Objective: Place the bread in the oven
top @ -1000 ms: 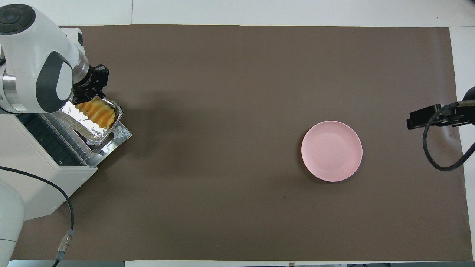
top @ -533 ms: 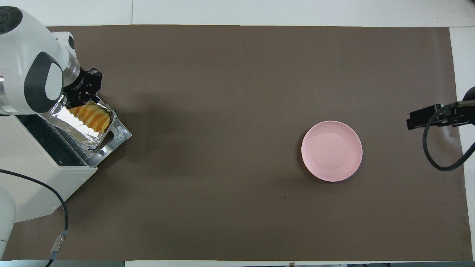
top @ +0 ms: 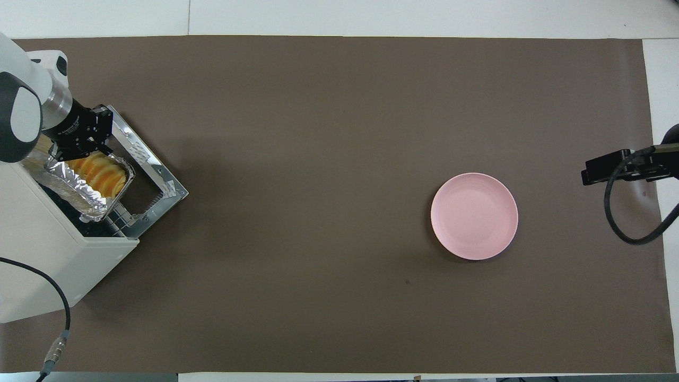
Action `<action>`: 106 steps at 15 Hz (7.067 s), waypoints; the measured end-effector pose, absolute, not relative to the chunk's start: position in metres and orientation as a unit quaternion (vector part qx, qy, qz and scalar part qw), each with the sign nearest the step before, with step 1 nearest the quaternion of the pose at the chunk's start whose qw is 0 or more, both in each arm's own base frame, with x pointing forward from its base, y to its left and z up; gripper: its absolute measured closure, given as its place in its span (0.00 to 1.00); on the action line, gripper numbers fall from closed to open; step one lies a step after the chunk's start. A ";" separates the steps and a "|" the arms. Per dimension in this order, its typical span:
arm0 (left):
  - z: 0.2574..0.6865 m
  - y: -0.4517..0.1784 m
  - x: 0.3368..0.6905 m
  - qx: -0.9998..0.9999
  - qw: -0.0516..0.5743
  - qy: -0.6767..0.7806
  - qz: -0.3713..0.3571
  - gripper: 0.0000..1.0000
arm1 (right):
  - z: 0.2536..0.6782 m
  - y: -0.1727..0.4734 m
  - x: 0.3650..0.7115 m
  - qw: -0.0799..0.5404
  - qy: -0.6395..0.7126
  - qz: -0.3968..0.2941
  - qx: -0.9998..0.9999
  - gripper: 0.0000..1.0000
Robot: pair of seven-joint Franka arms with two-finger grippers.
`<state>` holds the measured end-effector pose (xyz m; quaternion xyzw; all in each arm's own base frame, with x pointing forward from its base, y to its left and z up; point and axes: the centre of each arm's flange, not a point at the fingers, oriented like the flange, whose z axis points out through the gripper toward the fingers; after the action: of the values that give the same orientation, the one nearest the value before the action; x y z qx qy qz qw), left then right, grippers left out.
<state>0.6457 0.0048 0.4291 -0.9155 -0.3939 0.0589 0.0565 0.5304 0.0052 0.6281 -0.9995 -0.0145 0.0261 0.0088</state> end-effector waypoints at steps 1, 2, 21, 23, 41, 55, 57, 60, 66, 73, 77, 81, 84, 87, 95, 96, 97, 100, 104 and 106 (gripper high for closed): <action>0.430 0.012 0.645 -0.917 0.056 -0.391 0.062 0.98 | 0.628 0.005 0.530 0.009 -0.015 0.026 -1.000 0.00; 0.430 0.018 0.643 -0.919 0.055 -0.385 0.065 0.98 | 0.628 0.005 0.530 0.009 -0.015 0.026 -1.000 0.00; 0.412 0.029 0.618 -0.943 0.050 -0.311 0.108 0.98 | 0.628 0.005 0.530 0.009 -0.015 0.026 -1.000 0.00; 0.412 0.029 0.618 -0.943 0.050 -0.311 0.109 0.98 | 0.628 0.005 0.530 0.009 -0.015 0.026 -1.000 0.00; 0.408 0.032 0.606 -0.942 0.062 -0.308 0.123 0.66 | 0.628 0.005 0.530 0.009 -0.015 0.026 -1.000 0.00; 0.439 -0.003 0.619 -0.955 0.054 -0.279 0.085 0.00 | 0.628 0.005 0.530 0.009 -0.015 0.026 -1.000 0.00; 0.456 -0.015 0.623 -0.960 0.049 -0.269 0.068 0.00 | 0.628 0.005 0.530 0.009 -0.015 0.026 -1.000 0.00; 0.493 -0.021 0.625 -0.969 0.035 -0.242 0.036 0.00 | 0.628 0.005 0.530 0.009 -0.015 0.026 -1.000 0.00; 0.593 0.005 0.584 -0.990 -0.001 -0.143 -0.012 0.00 | 0.628 0.005 0.530 0.009 -0.015 0.026 -1.000 0.00; 0.623 0.006 0.564 -0.991 -0.013 -0.129 -0.029 0.00 | 0.628 0.005 0.530 0.009 -0.015 0.026 -1.000 0.00; 0.620 0.004 0.563 -0.992 -0.012 -0.124 -0.022 0.00 | 0.628 0.005 0.530 0.009 -0.015 0.026 -1.000 0.00; 0.618 0.002 0.561 -0.996 -0.011 -0.091 -0.012 0.00 | 0.628 0.005 0.530 0.009 -0.015 0.026 -1.000 0.00; 0.615 -0.009 0.561 -0.997 -0.011 -0.077 -0.006 0.00 | 0.628 0.005 0.530 0.009 -0.015 0.026 -1.000 0.00; 0.607 -0.020 0.559 -0.998 -0.010 -0.066 0.005 0.00 | 0.628 0.005 0.530 0.009 -0.015 0.026 -1.000 0.00; 0.603 -0.031 0.552 -1.000 -0.010 0.012 0.026 0.00 | 0.628 0.005 0.530 0.009 -0.015 0.026 -1.000 0.00; 0.603 -0.031 0.552 -0.999 -0.010 0.025 0.027 0.00 | 0.628 0.005 0.530 0.009 -0.015 0.026 -1.000 0.00; 0.603 -0.031 0.552 -0.999 -0.010 0.034 0.028 0.00 | 0.628 0.005 0.530 0.009 -0.015 0.026 -1.000 0.00; 0.603 -0.033 0.552 -0.999 -0.010 0.044 0.028 0.00 | 0.628 0.005 0.530 0.009 -0.015 0.026 -1.000 0.00; 0.602 -0.034 0.550 -0.998 -0.010 0.047 0.034 0.00 | 0.628 0.005 0.530 0.009 -0.015 0.026 -1.000 0.00; 0.601 -0.035 0.549 -0.998 -0.010 0.048 0.041 0.00 | 0.628 0.005 0.530 0.009 -0.015 0.026 -1.000 0.00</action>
<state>0.5486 -0.0348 0.6012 -0.9980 0.0483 0.0405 -0.0101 0.5304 0.0052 0.6280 -0.9995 -0.0145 0.0262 0.0088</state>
